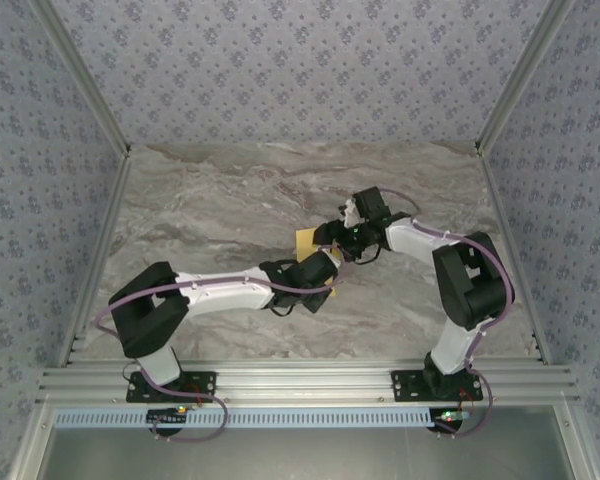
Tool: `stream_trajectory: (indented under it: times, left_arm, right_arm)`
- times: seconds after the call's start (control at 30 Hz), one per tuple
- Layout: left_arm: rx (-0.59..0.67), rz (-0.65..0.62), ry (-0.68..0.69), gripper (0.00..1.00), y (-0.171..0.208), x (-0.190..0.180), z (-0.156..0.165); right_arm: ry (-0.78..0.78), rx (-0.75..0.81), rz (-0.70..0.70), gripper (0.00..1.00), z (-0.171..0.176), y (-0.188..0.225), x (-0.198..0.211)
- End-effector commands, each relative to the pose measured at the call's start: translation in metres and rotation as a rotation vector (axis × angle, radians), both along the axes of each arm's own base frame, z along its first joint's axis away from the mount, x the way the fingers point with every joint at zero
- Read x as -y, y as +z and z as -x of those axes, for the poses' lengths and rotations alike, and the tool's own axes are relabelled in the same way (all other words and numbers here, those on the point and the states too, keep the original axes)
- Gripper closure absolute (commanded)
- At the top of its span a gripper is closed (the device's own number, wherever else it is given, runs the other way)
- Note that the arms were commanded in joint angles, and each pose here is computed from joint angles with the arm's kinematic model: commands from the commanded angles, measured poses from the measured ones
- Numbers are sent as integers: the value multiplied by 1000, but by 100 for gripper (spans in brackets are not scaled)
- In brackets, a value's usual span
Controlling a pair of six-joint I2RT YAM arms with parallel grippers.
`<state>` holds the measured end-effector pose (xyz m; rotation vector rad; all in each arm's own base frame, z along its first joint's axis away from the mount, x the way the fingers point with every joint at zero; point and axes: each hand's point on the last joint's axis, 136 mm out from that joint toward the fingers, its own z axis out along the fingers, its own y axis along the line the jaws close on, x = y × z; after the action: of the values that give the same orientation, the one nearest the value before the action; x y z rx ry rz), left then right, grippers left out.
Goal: Fold a paper plane with a square sheet of paper (fold left side to right side)
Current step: Fold the triangle a second time at the center of the table.
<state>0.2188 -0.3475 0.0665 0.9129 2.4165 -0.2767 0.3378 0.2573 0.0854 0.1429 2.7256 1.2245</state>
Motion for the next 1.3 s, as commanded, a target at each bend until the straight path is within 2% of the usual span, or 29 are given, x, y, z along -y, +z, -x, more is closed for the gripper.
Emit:
stream_trajectory:
  times: [0.0,0.17,0.33,0.47,0.7,0.8,1.0,1.27]
  left_arm:
    - [-37,130,9,99,18,6,-2]
    - [-100,254,37,99,26,3,-10]
    - [-187,366,82,99,25,-7,-18]
    - [-247,438,106,99,25,-17,-22]
    - [-323,500,131,98,22,-35,-28]
    - [-351,508,128,98,21,-38,-29]
    - [-387,493,129,97,15,-45,-34]
    - [-421,471,124,96,6,-46,-38]
  right_arm:
    - [-28,110,-16,37,-21,37,11]
    - [-85,215,17,34,-27,60,37]
    - [-68,264,71,36,-5,59,51]
    - [-4,223,100,49,28,37,44]
    - [57,129,144,86,73,-16,26]
    - [59,75,180,94,83,-35,23]
    - [92,20,244,97,89,-61,19]
    - [96,2,325,97,90,-71,22]
